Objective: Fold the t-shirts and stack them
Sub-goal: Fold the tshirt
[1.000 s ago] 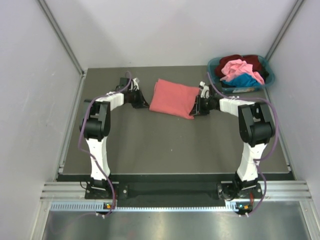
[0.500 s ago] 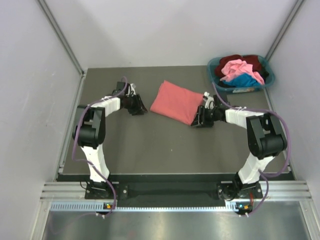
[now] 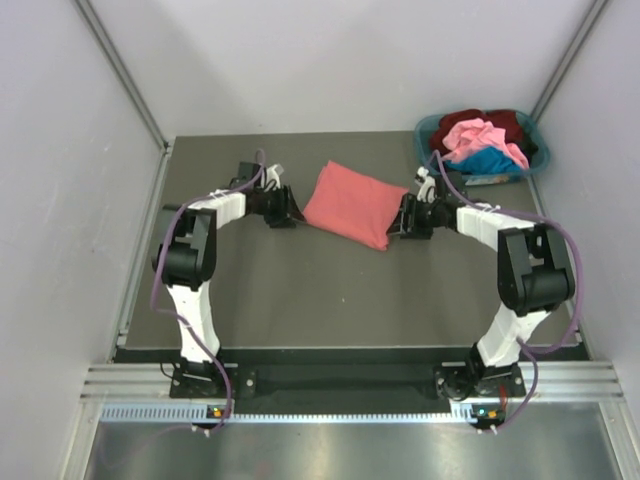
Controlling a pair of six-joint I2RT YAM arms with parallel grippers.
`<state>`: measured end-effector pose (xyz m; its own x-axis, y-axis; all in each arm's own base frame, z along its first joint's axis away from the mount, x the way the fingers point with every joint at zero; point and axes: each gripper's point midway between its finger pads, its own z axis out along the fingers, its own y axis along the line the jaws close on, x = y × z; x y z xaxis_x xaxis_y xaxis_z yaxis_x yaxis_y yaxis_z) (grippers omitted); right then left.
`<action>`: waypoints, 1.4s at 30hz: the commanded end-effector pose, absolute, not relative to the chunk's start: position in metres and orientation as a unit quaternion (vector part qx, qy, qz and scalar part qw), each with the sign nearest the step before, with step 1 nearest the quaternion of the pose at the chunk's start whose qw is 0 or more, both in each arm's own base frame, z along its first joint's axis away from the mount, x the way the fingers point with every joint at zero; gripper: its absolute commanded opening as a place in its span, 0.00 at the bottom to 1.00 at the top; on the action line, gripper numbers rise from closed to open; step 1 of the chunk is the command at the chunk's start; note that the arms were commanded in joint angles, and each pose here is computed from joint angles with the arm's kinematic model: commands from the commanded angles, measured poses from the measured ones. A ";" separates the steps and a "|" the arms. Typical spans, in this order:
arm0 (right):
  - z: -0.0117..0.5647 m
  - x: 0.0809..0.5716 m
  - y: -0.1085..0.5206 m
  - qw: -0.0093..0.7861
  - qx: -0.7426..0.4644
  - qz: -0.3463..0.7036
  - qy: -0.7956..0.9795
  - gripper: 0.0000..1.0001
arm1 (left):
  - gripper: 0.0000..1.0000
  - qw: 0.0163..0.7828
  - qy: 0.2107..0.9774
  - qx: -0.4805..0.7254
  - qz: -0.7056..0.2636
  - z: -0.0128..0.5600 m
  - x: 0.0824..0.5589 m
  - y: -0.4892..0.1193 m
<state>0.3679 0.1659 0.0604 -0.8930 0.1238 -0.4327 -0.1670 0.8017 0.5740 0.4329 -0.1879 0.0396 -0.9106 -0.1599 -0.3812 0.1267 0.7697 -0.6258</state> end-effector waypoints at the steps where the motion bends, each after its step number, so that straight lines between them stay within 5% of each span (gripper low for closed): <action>1: 0.070 0.391 0.167 0.250 -0.014 0.327 0.911 0.52 | 0.51 0.240 0.902 0.027 -0.358 0.048 0.452 -0.200; 5: 0.059 0.396 0.157 0.251 0.001 0.314 0.916 0.35 | 0.41 0.241 0.906 0.019 -0.347 0.044 0.459 -0.198; 6: 0.055 0.396 0.151 0.253 0.008 0.306 0.918 0.30 | 0.26 0.237 0.911 0.014 -0.338 0.039 0.460 -0.195; 8: 0.049 0.395 0.145 0.252 0.015 0.301 0.919 0.17 | 0.13 0.238 0.915 0.006 -0.325 0.038 0.464 -0.191; 11: 0.043 0.395 0.138 0.250 0.020 0.293 0.923 0.06 | 0.00 0.238 0.920 -0.011 -0.310 0.036 0.466 -0.187; 19: 0.064 0.387 0.136 0.268 0.022 0.296 0.916 0.11 | 0.00 0.223 0.924 -0.039 -0.308 0.042 0.453 -0.185; 30: 0.114 0.362 0.172 0.271 -0.020 0.348 0.897 0.20 | 0.00 0.119 0.941 -0.142 -0.285 0.019 0.366 -0.171; 35: 0.134 0.373 0.201 0.270 -0.054 0.391 0.878 0.20 | 0.37 0.149 0.948 -0.133 -0.247 0.052 0.384 -0.157; 42: 0.126 0.389 0.220 0.228 -0.084 0.434 0.868 0.24 | 0.38 0.246 0.923 -0.080 -0.286 0.137 0.463 -0.175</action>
<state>0.3846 0.2102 0.1199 -0.8814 0.0903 -0.4636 -0.2976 0.6560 0.6936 0.4367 -0.1664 0.1006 -0.8916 -0.2995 -0.3396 -0.0827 0.8451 -0.5282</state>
